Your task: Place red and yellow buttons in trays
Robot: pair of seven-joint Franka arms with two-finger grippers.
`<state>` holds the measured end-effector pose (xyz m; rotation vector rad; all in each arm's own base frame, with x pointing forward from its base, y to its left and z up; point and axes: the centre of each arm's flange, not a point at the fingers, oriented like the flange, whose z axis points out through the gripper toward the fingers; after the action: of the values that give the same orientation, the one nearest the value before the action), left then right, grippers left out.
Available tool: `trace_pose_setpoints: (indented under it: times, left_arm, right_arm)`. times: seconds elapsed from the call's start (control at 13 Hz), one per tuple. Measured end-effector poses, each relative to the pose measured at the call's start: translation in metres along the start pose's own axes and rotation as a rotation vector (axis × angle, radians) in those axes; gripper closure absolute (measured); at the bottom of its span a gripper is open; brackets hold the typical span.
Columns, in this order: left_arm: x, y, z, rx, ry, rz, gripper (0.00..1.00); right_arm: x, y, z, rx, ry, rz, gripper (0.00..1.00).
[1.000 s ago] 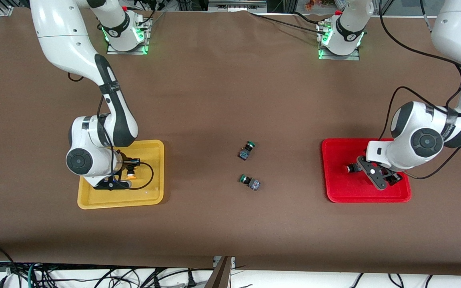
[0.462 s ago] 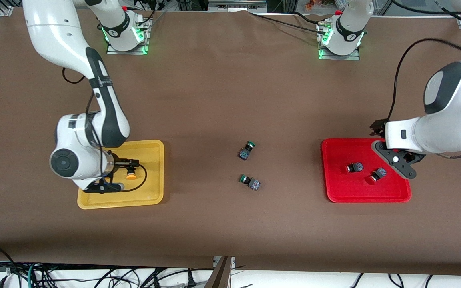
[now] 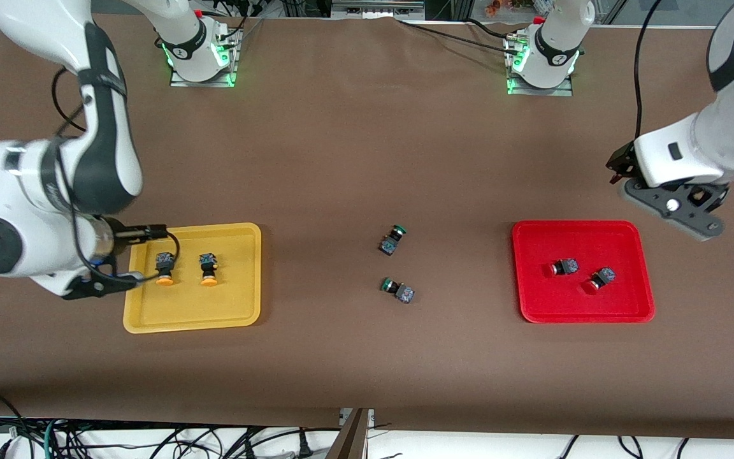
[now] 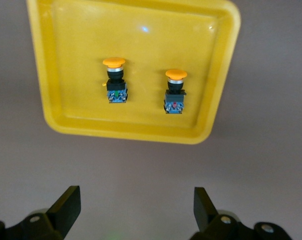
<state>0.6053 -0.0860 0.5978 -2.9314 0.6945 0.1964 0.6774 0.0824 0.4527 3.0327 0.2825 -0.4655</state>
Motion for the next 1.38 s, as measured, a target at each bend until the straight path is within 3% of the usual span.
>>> trace_pose_setpoints:
  times: [0.15, 0.31, 0.69, 0.85, 1.38]
  left_arm:
    - [-0.016, -0.007, -0.001, -0.037, 0.043, -0.188, 0.00]
    - [-0.036, -0.028, 0.016, -0.048, 0.086, -0.288, 0.00]
    - [-0.077, -0.013, 0.029, -0.086, 0.094, -0.384, 0.00]
    - [-0.079, -0.007, 0.026, -0.086, 0.099, -0.393, 0.00]
    - [-0.078, -0.006, 0.025, -0.086, 0.099, -0.401, 0.00]
  right_arm:
    - [-0.046, 0.003, -0.051, 0.025, -0.009, 0.005, 0.00]
    - [-0.086, 0.011, -0.089, 0.038, 0.017, 0.022, 0.00]
    - [-0.180, 0.025, -0.153, -0.010, 0.129, 0.025, 0.00]
    - [-0.209, 0.018, -0.159, -0.013, 0.140, 0.014, 0.00]
    - [-0.213, 0.001, -0.142, -0.021, 0.101, 0.080, 0.00]
